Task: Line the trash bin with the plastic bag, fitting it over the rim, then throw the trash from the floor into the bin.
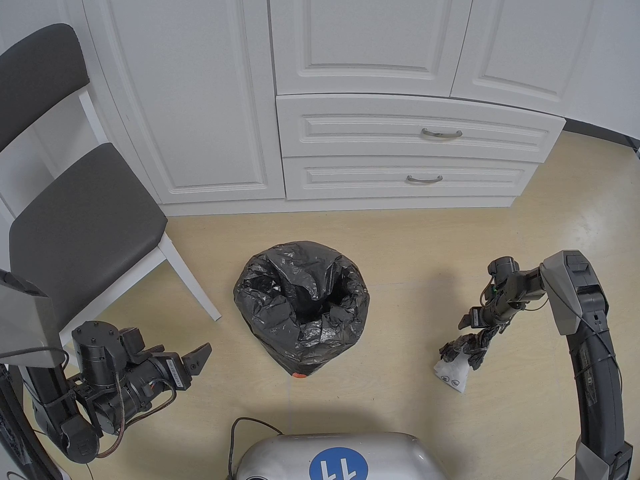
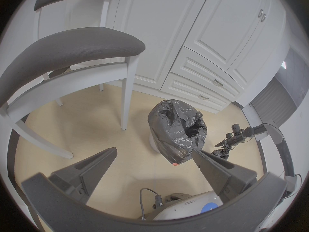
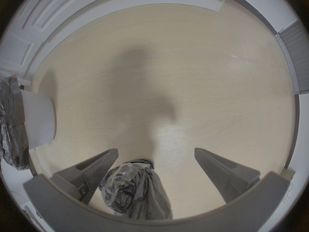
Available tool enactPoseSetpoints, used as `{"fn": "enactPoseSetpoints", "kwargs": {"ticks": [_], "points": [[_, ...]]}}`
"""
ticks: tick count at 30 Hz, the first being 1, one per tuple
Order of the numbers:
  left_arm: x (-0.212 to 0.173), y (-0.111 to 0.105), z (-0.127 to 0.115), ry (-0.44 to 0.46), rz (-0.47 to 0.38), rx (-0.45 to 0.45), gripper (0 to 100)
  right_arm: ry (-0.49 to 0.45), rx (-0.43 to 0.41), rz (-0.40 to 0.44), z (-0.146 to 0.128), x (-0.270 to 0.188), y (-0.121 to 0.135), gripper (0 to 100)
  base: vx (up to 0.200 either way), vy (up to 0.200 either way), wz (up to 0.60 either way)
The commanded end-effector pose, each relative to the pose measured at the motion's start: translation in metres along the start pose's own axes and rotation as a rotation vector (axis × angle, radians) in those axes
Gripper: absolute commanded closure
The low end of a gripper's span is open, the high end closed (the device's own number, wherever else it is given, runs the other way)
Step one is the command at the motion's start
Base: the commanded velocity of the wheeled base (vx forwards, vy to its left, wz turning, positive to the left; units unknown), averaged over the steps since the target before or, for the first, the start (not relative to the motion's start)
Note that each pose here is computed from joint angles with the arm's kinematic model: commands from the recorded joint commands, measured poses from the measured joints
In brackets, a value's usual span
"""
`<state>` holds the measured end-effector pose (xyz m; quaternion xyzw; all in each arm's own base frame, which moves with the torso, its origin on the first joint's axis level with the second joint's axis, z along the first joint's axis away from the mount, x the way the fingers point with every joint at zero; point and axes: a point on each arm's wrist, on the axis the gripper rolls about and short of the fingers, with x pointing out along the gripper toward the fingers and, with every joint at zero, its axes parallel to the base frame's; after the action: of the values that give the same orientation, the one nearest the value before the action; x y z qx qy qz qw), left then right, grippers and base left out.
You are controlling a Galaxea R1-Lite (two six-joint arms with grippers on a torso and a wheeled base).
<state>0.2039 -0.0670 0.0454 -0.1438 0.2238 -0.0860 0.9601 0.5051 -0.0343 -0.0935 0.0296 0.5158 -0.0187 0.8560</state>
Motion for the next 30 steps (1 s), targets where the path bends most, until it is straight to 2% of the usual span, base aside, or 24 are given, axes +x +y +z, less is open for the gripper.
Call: {"fn": "enactPoseSetpoints", "kwargs": {"ticks": [1,5,12,13,16,29,30], "points": [[-0.003,0.001,-0.003,0.015,0.006,0.0,0,0.018,-0.005,0.002,-0.002,-0.001,0.002,0,0.0,0.0,0.0],[-0.003,0.001,-0.003,0.018,0.008,0.001,0,0.024,-0.007,0.003,-0.002,-0.001,0.004,0,0.0,0.0,0.0],[-0.002,0.002,-0.004,0.02,0.009,0.001,0,0.037,-0.039,0.024,-0.007,-0.006,0.025,0,0.0,0.0,0.0],[-0.002,0.002,-0.004,0.02,0.009,0.001,0,0.039,-0.041,0.024,-0.007,-0.006,0.026,100,0.0,0.0,0.0],[-0.002,0.001,-0.004,0.02,0.009,0.002,0,0.038,-0.048,0.031,-0.006,-0.01,0.034,100,0.0,0.0,0.0],[-0.002,0.001,-0.004,0.022,0.01,0.0,0,0.05,-0.051,0.031,-0.009,-0.02,0.034,100,0.0,0.0,0.0],[-0.002,0.001,-0.004,0.022,0.01,0.0,0,0.05,-0.049,0.027,-0.008,-0.021,0.029,0,0.0,0.0,0.0]]}}
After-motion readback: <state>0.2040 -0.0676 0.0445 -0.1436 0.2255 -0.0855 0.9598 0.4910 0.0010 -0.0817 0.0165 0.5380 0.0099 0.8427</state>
